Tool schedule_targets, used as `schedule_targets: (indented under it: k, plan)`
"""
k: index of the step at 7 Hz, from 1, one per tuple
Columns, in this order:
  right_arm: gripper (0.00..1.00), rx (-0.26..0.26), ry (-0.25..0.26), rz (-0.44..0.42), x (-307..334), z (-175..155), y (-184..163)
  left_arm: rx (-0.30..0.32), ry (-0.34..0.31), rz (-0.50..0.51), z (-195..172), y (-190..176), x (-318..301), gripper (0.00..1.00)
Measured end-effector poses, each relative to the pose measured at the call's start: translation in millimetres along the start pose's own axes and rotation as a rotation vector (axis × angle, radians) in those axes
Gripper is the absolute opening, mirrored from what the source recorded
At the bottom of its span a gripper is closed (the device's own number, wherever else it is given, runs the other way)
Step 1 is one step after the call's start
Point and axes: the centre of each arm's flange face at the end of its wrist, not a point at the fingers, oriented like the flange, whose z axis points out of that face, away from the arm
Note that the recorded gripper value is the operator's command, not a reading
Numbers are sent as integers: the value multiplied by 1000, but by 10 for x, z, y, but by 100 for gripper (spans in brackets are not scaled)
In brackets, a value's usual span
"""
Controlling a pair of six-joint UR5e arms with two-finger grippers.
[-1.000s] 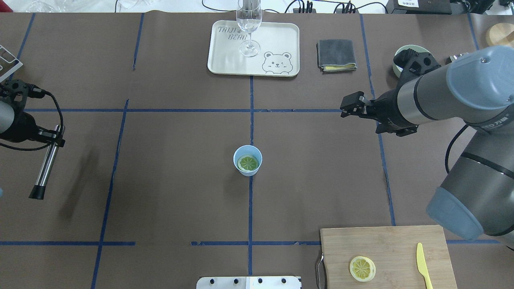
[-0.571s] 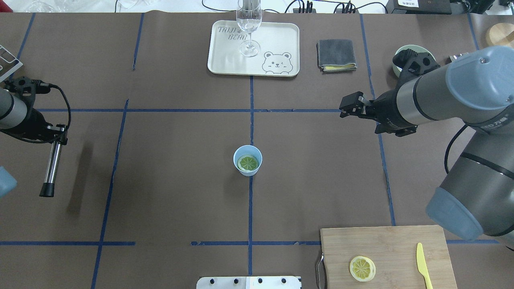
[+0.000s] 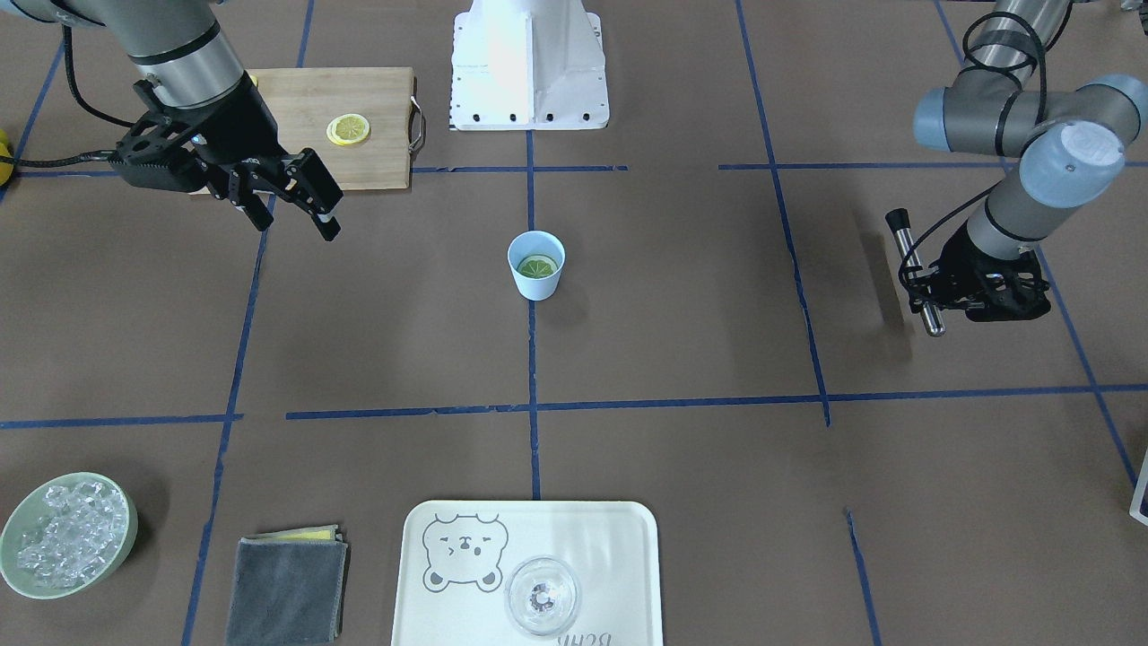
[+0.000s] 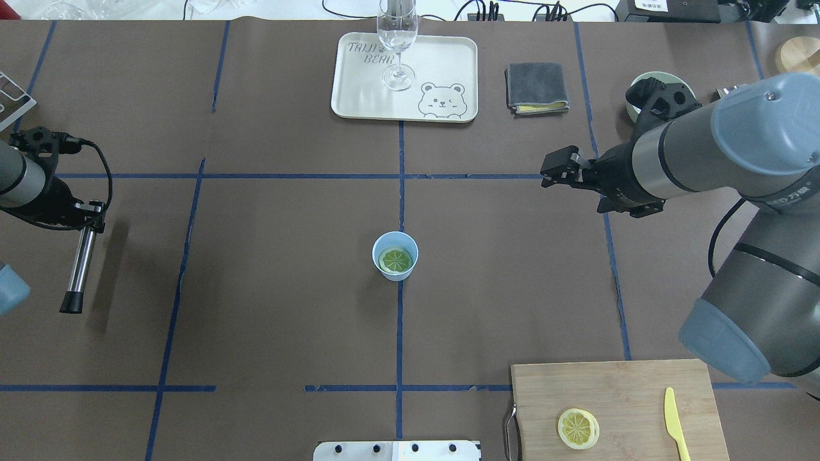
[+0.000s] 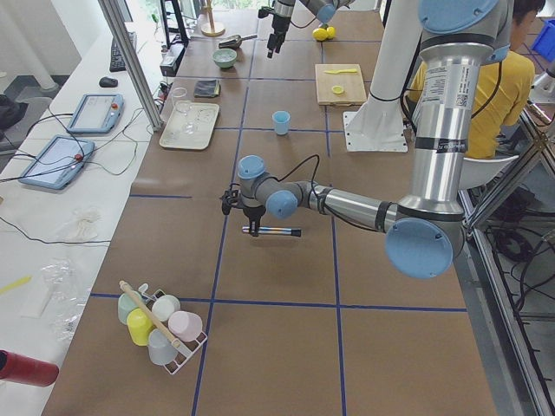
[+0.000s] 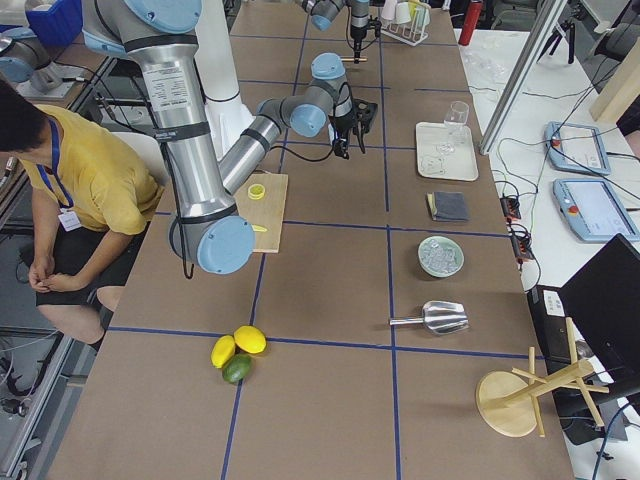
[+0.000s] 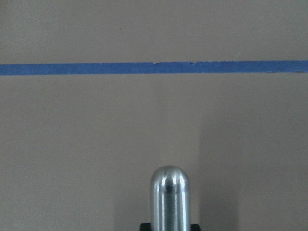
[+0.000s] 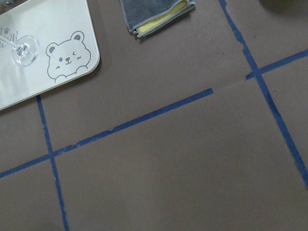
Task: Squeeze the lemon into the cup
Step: 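Lower the muddler onto the table with the left gripper and release it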
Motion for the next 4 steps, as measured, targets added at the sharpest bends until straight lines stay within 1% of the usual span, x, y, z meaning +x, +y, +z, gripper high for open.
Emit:
schedule_targets:
  k: [1,2,3,4]
  plan:
    - [100,1,-3,-1,-5,-13,4,-1,-1,3,23,-1,-17,46]
    - [100,1,-4,-1,-11,-21,6,-2,-1,7,35,1,-23,67]
    - [100,0,-6,-1,-15,-27,9,-3,-2,26,44,4,-32,85]
    - [100,0,-7,-1,-17,-31,10,-3,-3,53,43,6,-40,100]
